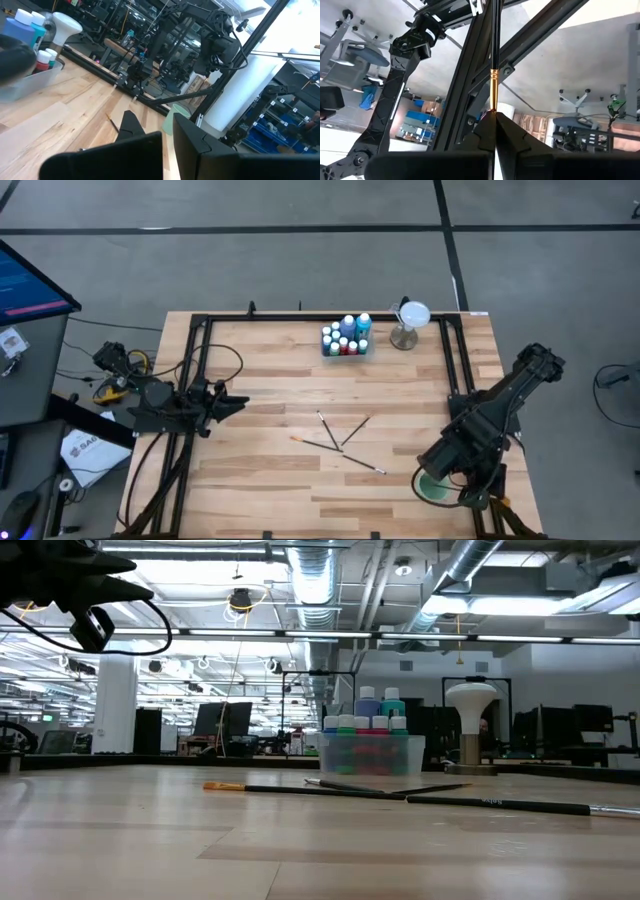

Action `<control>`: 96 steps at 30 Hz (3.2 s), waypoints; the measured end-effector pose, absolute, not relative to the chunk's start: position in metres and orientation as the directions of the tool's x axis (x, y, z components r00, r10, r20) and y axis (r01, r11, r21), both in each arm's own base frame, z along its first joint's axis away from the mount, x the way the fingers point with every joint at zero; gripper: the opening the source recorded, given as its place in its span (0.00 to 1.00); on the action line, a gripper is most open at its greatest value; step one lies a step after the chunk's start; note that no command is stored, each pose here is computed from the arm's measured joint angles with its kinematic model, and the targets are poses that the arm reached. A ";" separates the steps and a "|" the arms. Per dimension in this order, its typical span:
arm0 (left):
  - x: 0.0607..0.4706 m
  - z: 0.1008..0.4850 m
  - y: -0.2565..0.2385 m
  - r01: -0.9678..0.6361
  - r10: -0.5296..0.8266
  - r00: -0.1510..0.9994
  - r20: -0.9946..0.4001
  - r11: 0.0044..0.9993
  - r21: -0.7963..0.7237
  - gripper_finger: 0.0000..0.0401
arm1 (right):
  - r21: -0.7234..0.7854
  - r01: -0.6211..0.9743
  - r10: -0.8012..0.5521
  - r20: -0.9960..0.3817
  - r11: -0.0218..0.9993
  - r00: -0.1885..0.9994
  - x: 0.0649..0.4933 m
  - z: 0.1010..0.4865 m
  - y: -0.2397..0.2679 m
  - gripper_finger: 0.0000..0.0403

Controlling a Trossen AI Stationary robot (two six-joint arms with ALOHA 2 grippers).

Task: Pick & Place Paint Supplies
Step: Put the orange paintbrush into the green cup

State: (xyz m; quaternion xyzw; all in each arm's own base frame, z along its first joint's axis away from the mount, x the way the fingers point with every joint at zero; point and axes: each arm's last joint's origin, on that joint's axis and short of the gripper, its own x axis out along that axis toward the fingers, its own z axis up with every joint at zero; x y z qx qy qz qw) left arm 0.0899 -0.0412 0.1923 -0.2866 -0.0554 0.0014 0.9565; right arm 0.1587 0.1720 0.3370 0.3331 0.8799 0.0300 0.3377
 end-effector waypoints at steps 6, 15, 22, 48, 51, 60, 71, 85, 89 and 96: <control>0.090 0.192 -0.041 0.029 0.035 0.994 0.105 0.836 -0.549 0.00 | 0.258 0.577 0.605 -0.566 0.775 -0.560 0.165 0.331 0.175 0.00; 0.090 0.193 -0.041 0.030 0.035 0.994 0.108 0.835 -0.550 0.00 | 0.284 0.550 0.595 -0.589 0.786 -0.547 0.180 0.320 0.174 0.00; 0.090 0.193 -0.041 0.032 0.035 0.993 0.110 0.834 -0.551 0.00 | 0.258 0.560 0.583 -0.609 0.787 -0.538 0.174 0.318 0.168 0.00; 0.090 0.194 -0.041 0.039 0.037 0.992 0.123 0.829 -0.558 0.00 | 0.189 0.603 0.593 -0.548 0.775 -0.590 0.161 0.295 0.154 0.00; 0.090 0.194 -0.041 0.039 0.037 0.992 0.123 0.829 -0.558 0.00 | 0.184 0.613 0.601 -0.537 0.768 -0.592 0.162 0.292 0.152 0.00; 0.090 0.194 -0.041 0.040 0.037 0.992 0.124 0.828 -0.559 0.00 | 0.161 0.649 0.624 -0.517 0.744 -0.586 0.165 0.289 0.147 0.00; 0.090 0.195 -0.041 0.042 0.037 0.991 0.129 0.826 -0.562 0.00 | 0.103 0.708 0.659 -0.475 0.699 -0.582 0.172 0.286 0.145 0.00; 0.089 0.196 -0.041 0.047 0.037 0.990 0.136 0.823 -0.566 0.00 | 0.097 0.746 0.706 -0.422 0.659 -0.569 0.202 0.261 0.142 0.00; 0.089 0.196 -0.041 0.047 0.038 0.990 0.138 0.823 -0.566 0.00 | 0.105 0.743 0.708 -0.415 0.661 -0.571 0.211 0.250 0.142 0.00; 0.089 0.196 -0.041 0.049 0.038 0.989 0.141 0.822 -0.568 0.00 | 0.119 0.713 0.681 -0.436 0.691 -0.588 0.217 0.240 0.142 0.00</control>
